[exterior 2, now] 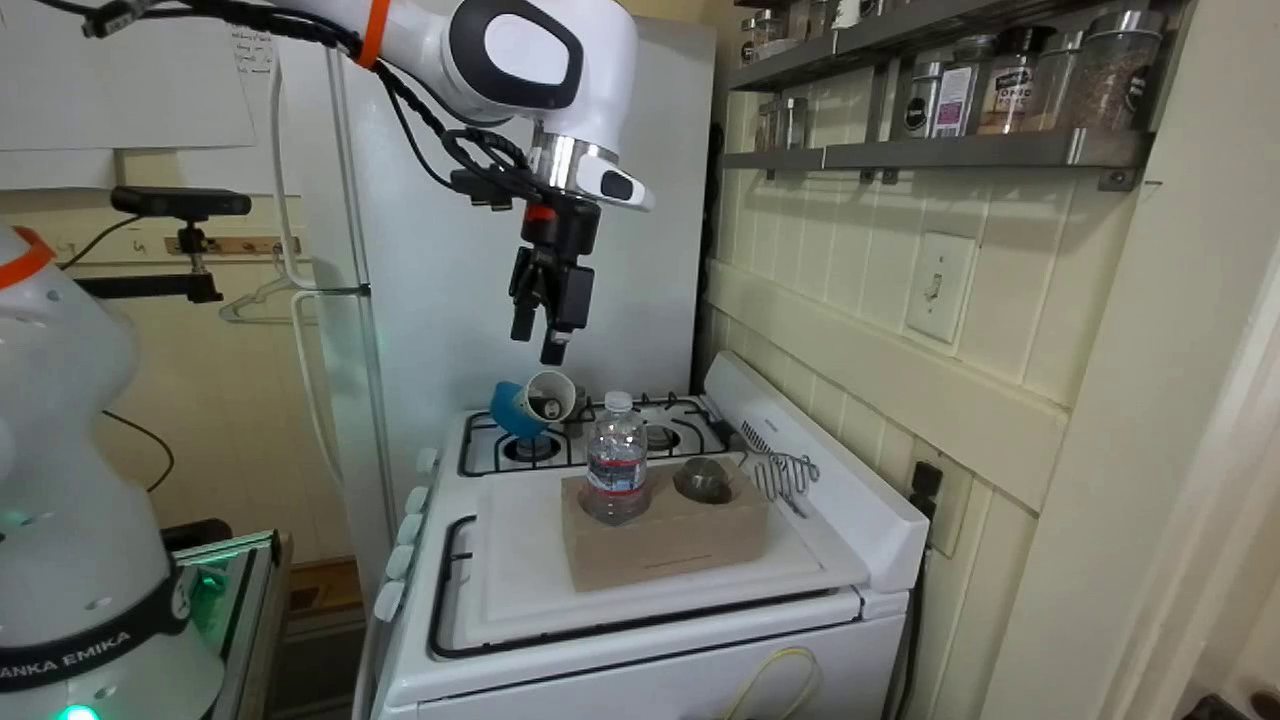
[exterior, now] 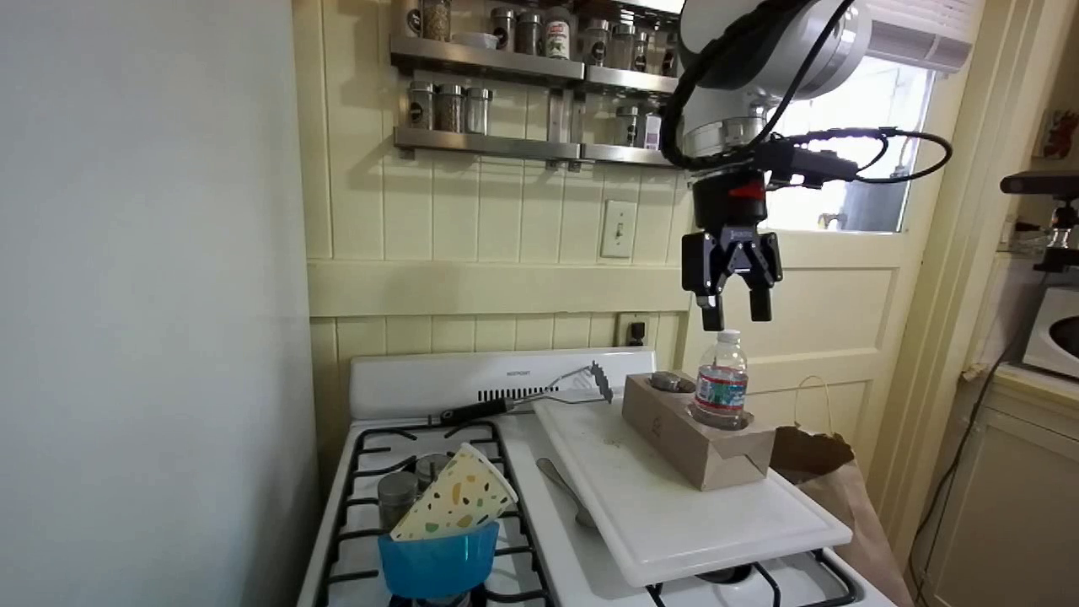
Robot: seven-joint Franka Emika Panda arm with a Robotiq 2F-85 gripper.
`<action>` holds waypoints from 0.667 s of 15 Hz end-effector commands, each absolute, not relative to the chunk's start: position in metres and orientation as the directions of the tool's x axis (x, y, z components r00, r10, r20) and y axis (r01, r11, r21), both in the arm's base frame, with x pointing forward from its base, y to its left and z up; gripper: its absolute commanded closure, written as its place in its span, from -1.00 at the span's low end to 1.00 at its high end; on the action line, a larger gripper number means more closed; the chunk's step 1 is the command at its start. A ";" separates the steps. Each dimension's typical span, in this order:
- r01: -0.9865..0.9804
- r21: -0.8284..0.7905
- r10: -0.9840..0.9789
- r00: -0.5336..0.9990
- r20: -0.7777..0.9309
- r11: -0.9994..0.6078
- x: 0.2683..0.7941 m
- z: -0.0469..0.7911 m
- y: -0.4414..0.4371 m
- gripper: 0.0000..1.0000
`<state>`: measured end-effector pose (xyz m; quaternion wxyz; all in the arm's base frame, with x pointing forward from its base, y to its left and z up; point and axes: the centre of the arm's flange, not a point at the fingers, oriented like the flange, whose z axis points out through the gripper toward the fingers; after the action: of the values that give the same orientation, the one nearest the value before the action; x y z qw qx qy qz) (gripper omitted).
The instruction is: Put the cup upright
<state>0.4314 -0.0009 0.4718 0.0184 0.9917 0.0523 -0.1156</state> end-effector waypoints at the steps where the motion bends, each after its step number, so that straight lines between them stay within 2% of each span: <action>1: 0.115 0.020 0.109 0.971 -0.211 -0.993 0.436 0.465 0.007 -1.00; 7: 0.305 -0.162 0.306 0.952 0.023 -0.938 0.488 0.433 0.115 -1.00; 10: 0.379 -0.267 0.376 0.924 0.066 -0.886 0.503 0.401 0.170 -1.00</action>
<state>0.4806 0.1303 0.4317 -0.0896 0.9830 0.1604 0.0075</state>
